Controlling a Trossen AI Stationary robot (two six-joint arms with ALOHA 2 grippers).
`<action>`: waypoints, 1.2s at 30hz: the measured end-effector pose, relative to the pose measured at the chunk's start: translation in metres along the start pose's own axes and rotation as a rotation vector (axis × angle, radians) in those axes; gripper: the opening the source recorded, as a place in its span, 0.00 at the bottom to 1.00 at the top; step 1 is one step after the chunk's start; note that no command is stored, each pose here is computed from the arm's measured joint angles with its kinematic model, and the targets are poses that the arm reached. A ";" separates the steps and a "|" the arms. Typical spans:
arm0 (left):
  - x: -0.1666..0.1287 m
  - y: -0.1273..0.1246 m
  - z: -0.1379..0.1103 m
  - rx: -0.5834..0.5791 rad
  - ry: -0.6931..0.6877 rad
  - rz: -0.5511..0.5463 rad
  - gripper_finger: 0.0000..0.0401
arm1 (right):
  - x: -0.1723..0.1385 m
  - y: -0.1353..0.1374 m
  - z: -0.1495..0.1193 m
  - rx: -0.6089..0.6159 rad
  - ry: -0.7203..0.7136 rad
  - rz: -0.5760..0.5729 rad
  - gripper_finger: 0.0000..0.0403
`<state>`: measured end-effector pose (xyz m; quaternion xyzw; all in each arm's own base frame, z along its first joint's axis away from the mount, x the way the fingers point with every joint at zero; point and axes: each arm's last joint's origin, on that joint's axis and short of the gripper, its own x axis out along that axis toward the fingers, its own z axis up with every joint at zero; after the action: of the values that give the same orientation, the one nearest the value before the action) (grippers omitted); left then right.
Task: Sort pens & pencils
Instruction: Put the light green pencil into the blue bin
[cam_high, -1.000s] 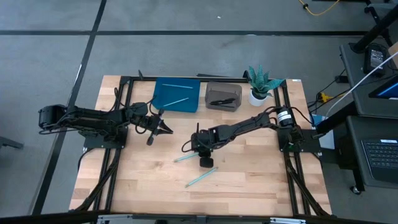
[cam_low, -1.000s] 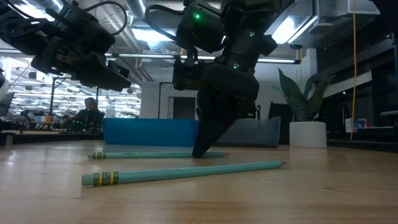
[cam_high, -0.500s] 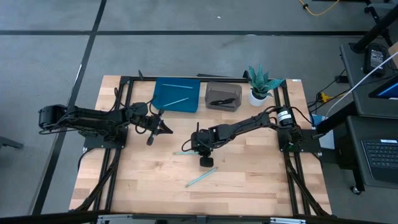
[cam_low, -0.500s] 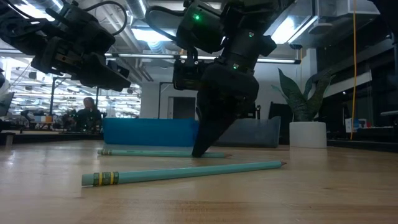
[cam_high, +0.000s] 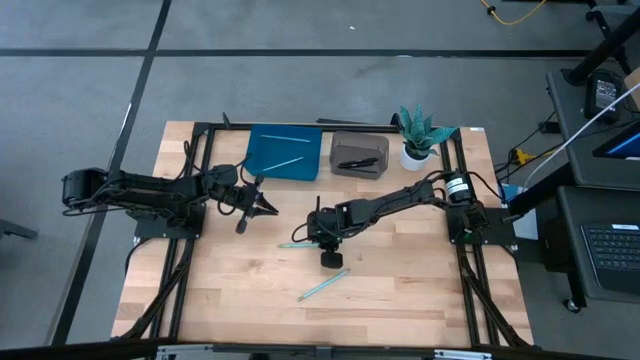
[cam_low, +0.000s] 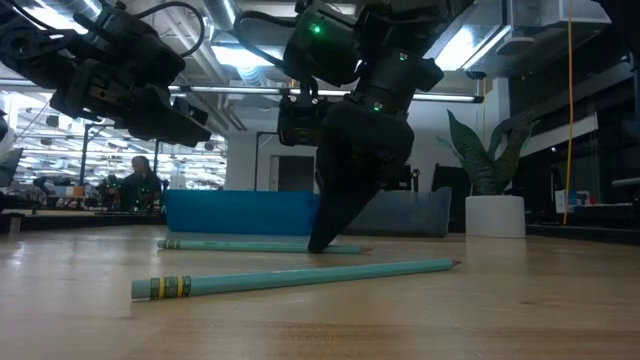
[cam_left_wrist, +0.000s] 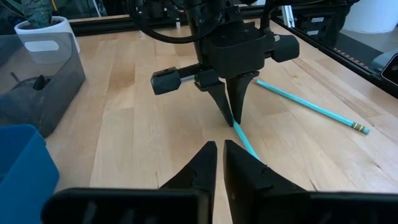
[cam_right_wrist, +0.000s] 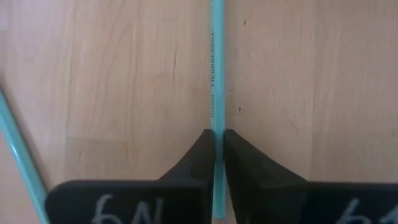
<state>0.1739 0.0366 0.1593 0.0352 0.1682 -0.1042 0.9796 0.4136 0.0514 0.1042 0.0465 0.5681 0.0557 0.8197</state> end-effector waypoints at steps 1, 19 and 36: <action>0.000 0.000 0.000 0.000 0.000 0.000 0.06 | 0.000 0.000 0.000 0.000 0.000 0.000 0.07; 0.000 0.000 0.000 0.000 0.000 0.000 0.01 | -0.012 0.004 0.018 -0.049 0.013 0.002 0.05; 0.000 0.000 -0.001 -0.006 0.014 -0.003 0.07 | -0.021 0.007 0.031 -0.077 0.006 0.004 0.03</action>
<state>0.1733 0.0364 0.1579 0.0326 0.1756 -0.1048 0.9783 0.4350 0.0550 0.1359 0.0160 0.5681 0.0793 0.8190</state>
